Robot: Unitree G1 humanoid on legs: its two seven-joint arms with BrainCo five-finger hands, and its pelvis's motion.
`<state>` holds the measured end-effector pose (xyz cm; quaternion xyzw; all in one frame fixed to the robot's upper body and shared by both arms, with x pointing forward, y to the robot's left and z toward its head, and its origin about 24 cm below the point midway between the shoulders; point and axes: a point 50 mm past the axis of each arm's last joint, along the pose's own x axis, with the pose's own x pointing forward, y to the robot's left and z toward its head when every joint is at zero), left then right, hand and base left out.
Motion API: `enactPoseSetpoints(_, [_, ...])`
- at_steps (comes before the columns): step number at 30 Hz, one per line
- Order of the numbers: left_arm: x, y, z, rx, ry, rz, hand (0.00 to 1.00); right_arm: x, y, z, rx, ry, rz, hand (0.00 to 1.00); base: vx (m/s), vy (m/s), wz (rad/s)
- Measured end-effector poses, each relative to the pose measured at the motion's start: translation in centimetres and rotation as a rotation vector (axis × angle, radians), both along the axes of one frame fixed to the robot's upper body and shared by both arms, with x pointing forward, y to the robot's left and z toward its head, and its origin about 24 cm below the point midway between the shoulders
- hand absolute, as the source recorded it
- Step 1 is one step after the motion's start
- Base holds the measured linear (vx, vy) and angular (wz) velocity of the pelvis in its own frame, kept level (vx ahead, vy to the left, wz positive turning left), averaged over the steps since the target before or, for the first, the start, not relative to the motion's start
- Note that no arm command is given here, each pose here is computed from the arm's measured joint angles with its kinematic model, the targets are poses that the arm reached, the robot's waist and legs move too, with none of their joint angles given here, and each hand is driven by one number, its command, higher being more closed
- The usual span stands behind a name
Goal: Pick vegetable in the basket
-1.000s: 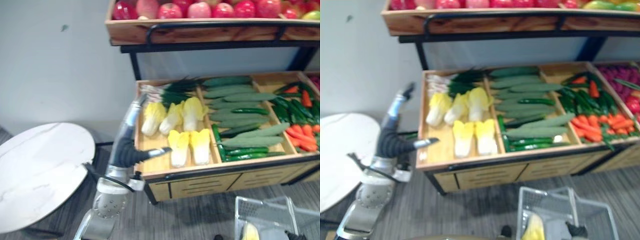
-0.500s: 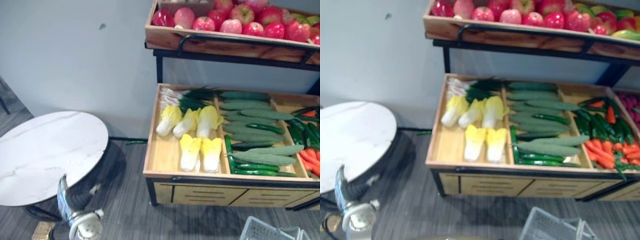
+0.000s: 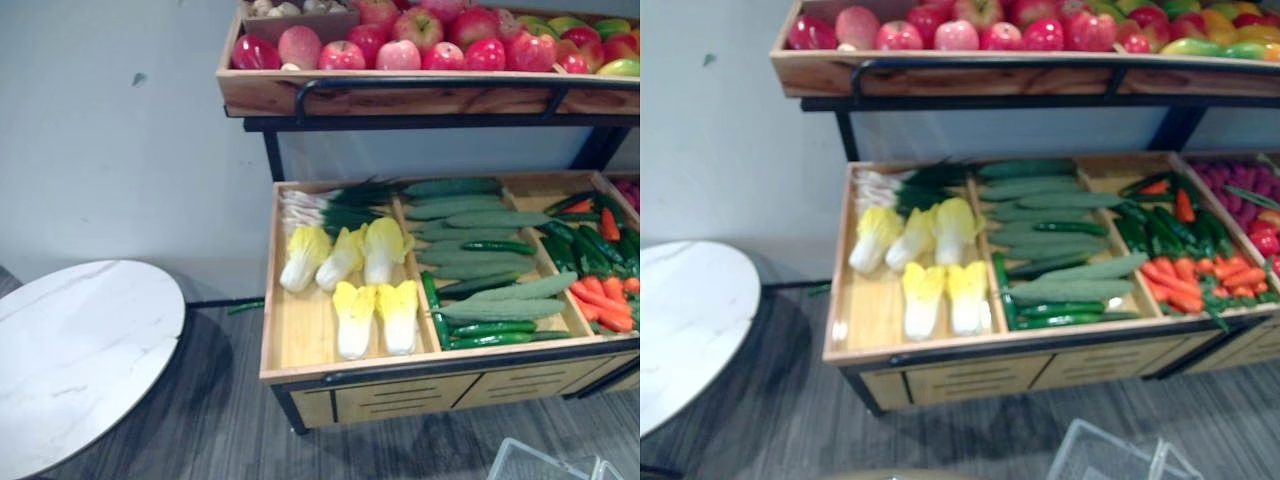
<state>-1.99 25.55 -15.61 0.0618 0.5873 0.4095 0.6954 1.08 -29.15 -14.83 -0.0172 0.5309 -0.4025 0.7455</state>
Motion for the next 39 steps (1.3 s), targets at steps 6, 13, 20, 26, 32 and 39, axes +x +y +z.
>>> enactPoseSetpoints(6, [2.4, -1.8, -0.7, -0.139, -0.064, -0.185, 0.0, 1.6, -0.4, 0.2, -0.005, 0.004, 0.113, 1.0, 0.0, 0.007, -0.42])
enactPoseSetpoints(13, [4.3, -3.3, -1.1, -0.21, -0.088, -0.346, 0.0, 2.2, 0.0, 0.1, 0.007, 0.016, 0.182, 1.0, 0.0, 0.0, -0.07])
enactPoseSetpoints(20, [4.2, -2.9, -1.0, -0.203, -0.076, -0.385, 0.0, 4.7, -1.0, 0.7, -0.012, -0.036, 0.223, 1.0, -0.02, -0.002, -0.31])
enactPoseSetpoints(26, [8.5, -2.1, -0.2, -0.148, -0.141, -0.536, 0.0, 6.4, 1.3, 0.6, -0.003, -0.134, 0.246, 1.0, -0.13, 0.035, -0.58])
enactPoseSetpoints(32, [10.5, -2.3, 0.3, -0.125, -0.204, -0.568, 0.0, 7.4, 3.2, 0.7, 0.004, -0.19, 0.28, 1.0, -0.16, 0.064, -1.52])
enactPoseSetpoints(39, [12.3, -2.7, 0.6, -0.123, -0.238, -0.617, 0.0, 5.7, 3.0, -0.2, 0.042, -0.09, 0.281, 1.0, -0.04, -0.164, -1.22])
